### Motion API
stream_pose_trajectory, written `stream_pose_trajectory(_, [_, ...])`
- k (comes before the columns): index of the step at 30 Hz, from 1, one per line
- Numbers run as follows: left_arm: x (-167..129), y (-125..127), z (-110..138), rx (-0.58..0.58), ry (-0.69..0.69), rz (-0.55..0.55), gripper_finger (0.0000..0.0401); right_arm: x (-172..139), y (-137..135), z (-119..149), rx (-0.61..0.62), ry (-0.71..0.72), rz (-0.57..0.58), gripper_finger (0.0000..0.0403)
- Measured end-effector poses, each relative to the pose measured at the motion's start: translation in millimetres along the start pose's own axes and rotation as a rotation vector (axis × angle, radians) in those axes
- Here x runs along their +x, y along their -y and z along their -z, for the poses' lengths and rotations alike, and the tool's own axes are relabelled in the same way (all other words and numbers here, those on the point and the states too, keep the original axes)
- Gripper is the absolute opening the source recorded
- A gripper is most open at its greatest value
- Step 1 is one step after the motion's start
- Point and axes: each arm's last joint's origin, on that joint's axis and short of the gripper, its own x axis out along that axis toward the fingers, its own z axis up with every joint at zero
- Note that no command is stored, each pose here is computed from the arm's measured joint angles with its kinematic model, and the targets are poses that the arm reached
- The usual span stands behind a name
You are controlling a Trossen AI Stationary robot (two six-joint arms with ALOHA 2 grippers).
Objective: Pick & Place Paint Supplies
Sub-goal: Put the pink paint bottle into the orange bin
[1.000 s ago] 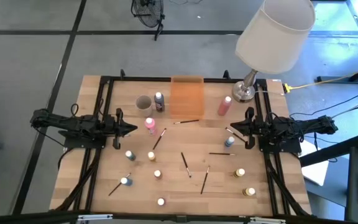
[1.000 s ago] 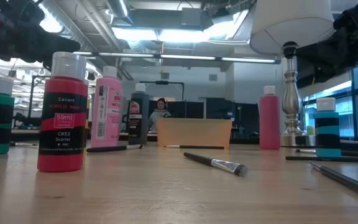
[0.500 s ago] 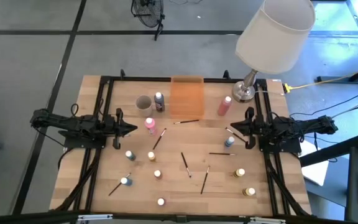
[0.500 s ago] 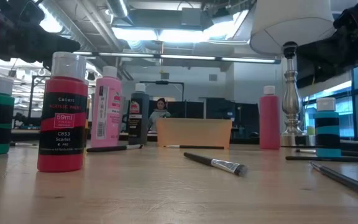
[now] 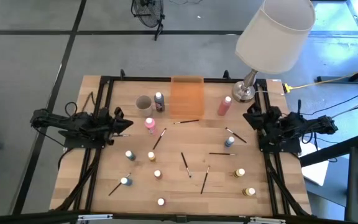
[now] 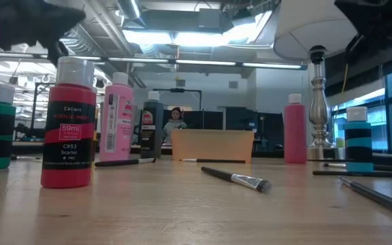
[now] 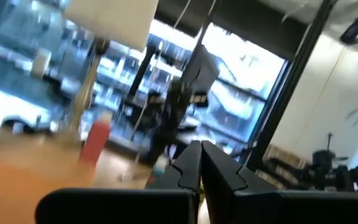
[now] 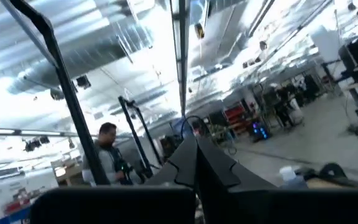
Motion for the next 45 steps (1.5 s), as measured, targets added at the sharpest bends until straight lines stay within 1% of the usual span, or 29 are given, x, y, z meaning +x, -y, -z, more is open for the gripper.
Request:
stream_pose_trajectory(2, [-0.3,2.2,-6.3,0.039,0.064,0.021,0.0006,-0.1,-0.5,-3.2,0.003,0.036,0.008,0.0007])
stream_pose_trajectory(4, [-0.7,3.6,-10.8,0.069,0.110,0.032,0.0006,-0.2,-1.5,-6.7,0.073,0.072,-0.002,0.0007])
stream_pose_trajectory(6, [-1.6,5.4,-16.5,0.058,0.169,0.049,0.0006,-0.7,-2.8,-11.3,0.121,0.116,-0.021,0.0007])
stream_pose_trajectory(8, [-2.3,6.5,-20.1,0.021,0.204,0.062,0.0006,-0.9,-4.1,-13.4,0.129,0.130,-0.048,0.0007])
stream_pose_trajectory(11, [-2.9,7.1,-22.8,-0.021,0.232,0.071,0.0006,1.9,-9.6,-23.4,0.125,0.113,-0.085,0.0009])
stream_pose_trajectory(13, [-2.8,6.5,-22.6,-0.037,0.234,0.052,0.0006,6.1,-14.4,-32.6,0.097,0.074,-0.080,0.0014])
stream_pose_trajectory(18, [-3.0,4.5,-23.3,-0.090,0.256,-0.008,0.0017,23.1,-28.6,-59.6,0.010,-0.080,-0.003,0.0049])
stream_pose_trajectory(22, [-3.6,5.2,-25.8,-0.140,0.281,0.005,0.0045,41.6,-39.5,-74.8,-0.045,-0.230,0.066,0.0098])
stream_pose_trajectory(26, [-4.7,5.9,-29.2,-0.205,0.317,0.019,0.0091,63.7,-48.0,-80.0,-0.098,-0.361,0.139,0.0153])
stream_pose_trajectory(31, [-5.2,7.1,-35.7,-0.201,0.353,-0.001,0.0154,92.0,-58.3,-84.6,-0.144,-0.470,0.208,0.0211])
stream_pose_trajectory(34, [-5.5,9.5,-43.0,-0.205,0.375,0.002,0.0183,107.6,-64.9,-88.3,-0.160,-0.548,0.241,0.0231])
stream_pose_trajectory(36, [-5.6,10.9,-46.9,-0.193,0.386,0.005,0.0197,115.4,-67.5,-90.2,-0.174,-0.620,0.299,0.0237])
stream_pose_trajectory(38, [-5.7,11.7,-48.9,-0.175,0.390,0.007,0.0205,120.9,-68.9,-91.5,-0.174,-0.706,0.382,0.0238])
stream_pose_trajectory(43, [-5.3,11.6,-48.2,-0.154,0.380,0.001,0.0209,131.4,-64.3,-90.8,-0.092,-0.916,0.680,0.0238])
stream_pose_trajectory(45, [-5.1,11.5,-47.7,-0.161,0.375,0.001,0.0208,136.4,-61.1,-87.3,-0.080,-0.986,0.781,0.0238])
